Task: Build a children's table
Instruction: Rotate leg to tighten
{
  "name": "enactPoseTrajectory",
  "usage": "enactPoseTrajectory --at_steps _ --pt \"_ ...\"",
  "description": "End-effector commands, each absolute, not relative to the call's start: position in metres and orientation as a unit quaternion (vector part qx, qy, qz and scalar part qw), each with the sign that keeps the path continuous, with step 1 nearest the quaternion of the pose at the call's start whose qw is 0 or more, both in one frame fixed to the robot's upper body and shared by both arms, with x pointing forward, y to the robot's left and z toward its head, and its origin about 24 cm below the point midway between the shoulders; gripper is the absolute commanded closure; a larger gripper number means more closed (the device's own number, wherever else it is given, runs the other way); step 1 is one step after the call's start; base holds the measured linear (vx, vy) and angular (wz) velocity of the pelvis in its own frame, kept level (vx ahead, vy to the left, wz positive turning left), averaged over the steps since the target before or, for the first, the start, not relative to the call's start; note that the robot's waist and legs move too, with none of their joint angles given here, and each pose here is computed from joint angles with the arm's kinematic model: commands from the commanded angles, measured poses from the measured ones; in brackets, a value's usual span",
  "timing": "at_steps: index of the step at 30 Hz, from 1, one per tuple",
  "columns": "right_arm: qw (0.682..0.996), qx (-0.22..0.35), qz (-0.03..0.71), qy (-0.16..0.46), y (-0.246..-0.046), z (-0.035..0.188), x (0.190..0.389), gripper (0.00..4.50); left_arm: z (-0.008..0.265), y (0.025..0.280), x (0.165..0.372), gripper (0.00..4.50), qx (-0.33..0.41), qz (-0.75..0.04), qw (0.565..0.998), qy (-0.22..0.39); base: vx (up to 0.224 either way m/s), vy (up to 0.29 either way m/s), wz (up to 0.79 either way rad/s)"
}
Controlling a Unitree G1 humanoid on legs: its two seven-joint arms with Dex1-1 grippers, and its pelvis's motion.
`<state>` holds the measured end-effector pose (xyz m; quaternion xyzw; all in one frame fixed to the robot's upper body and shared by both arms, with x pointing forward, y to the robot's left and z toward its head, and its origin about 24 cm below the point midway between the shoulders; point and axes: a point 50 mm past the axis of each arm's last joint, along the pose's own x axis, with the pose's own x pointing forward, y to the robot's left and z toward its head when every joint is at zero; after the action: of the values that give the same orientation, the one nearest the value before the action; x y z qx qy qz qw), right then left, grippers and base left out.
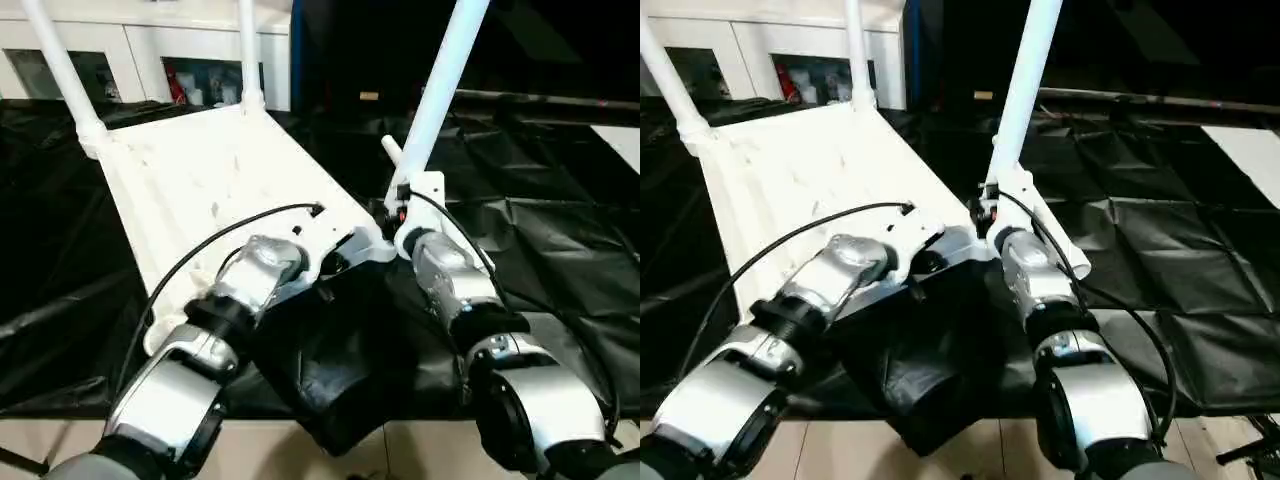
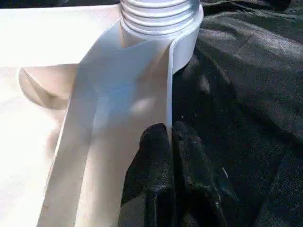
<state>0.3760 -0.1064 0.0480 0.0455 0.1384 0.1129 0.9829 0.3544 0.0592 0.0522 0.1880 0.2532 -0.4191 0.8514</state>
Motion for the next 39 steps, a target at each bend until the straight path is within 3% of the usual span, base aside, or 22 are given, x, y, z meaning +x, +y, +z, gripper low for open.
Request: enactPoseTrajectory --at_steps 1,14,21,33,39 --pt "0.945 0.066 0.129 0.295 -0.088 -0.018 0.336 2.57 0.073 0.053 0.365 4.5 0.2 -0.397 0.871 0.211 0.0 0.0 0.0" --pt "0.944 0.044 0.148 0.291 -0.079 -0.017 0.337 2.57 0.071 0.057 0.367 4.5 0.198 -0.387 0.874 0.218 0.0 0.0 0.0" --pt "0.936 0.004 0.193 0.296 -0.075 -0.018 0.334 2.57 0.07 0.056 0.365 4.5 0.195 -0.401 0.868 0.216 0.0 0.0 0.0" --pt "0.934 -0.001 0.208 0.289 -0.074 -0.015 0.336 2.57 0.071 0.057 0.364 4.5 0.195 -0.415 0.863 0.214 0.0 0.0 0.0" --pt "0.919 0.009 0.291 0.267 -0.078 -0.008 0.337 2.57 0.072 0.063 0.356 4.5 0.21 -0.479 0.829 0.199 0.0 0.0 0.0"
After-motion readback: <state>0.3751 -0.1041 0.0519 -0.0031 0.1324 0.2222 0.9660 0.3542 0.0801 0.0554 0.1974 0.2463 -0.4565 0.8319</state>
